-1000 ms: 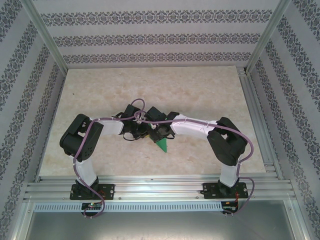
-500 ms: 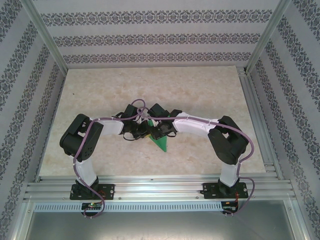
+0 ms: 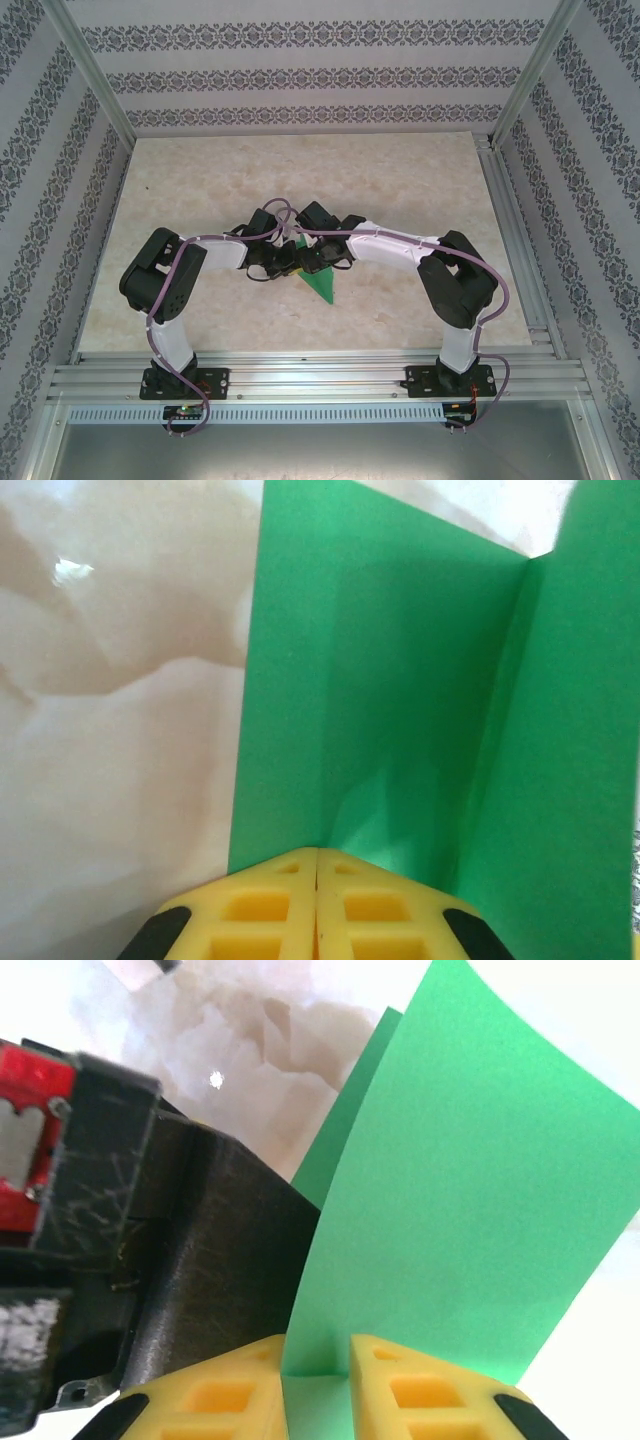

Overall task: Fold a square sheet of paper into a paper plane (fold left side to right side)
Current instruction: Fourth fold the wing at the center of the table.

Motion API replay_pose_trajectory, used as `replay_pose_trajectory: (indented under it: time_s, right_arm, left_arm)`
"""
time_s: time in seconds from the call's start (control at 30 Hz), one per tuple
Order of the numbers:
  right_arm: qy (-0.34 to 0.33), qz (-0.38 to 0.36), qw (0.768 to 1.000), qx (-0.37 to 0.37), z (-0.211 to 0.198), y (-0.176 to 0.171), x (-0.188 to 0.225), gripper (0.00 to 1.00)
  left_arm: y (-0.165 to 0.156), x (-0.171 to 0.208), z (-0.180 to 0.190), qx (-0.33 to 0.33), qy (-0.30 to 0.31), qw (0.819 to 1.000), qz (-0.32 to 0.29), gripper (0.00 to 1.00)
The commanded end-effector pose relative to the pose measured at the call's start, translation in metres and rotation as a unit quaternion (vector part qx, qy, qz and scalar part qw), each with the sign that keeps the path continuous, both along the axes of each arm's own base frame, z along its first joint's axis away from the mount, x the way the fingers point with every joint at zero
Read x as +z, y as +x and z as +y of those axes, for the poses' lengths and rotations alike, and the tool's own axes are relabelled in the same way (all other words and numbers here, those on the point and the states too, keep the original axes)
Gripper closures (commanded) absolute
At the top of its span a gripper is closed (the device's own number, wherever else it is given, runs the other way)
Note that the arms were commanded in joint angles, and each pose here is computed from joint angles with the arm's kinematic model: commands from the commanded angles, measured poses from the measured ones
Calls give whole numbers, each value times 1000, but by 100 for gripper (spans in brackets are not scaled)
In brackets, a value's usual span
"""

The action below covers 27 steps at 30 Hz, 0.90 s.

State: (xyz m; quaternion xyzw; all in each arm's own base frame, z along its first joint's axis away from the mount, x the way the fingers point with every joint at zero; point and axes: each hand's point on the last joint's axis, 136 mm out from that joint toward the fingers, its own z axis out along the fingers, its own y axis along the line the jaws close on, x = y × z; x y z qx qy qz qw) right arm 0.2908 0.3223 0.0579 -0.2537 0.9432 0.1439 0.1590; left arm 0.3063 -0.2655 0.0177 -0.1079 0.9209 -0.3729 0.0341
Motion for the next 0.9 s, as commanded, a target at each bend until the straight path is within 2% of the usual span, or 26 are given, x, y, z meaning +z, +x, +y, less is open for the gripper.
replay_pose_trajectory:
  time_s: [0.0,0.17,0.27,0.5,0.7,0.87]
  right_arm:
    - [22,-7,1000,-6,7,9,11,79]
    - [30,4,1000,-7,3,6,12,91]
    - [65,24,998,-6,2,2,14,100]
    - [148,90,985,-1,-8,-3,5,100]
    - [198,116,973,-8,-15,3,4,100]
    - [205,124,971,9,-5,-2,7,100]
  left_arm:
    - [-7,-18,12,8,41,999,17,92]
    - [-7,-18,12,8,40,999,16,92]
    - [-6,-17,11,8,40,999,16,92]
    - [-7,-19,13,9,42,999,17,92]
    - [-9,-21,14,10,46,999,20,92]
    - [-8,-19,14,11,47,999,18,92]
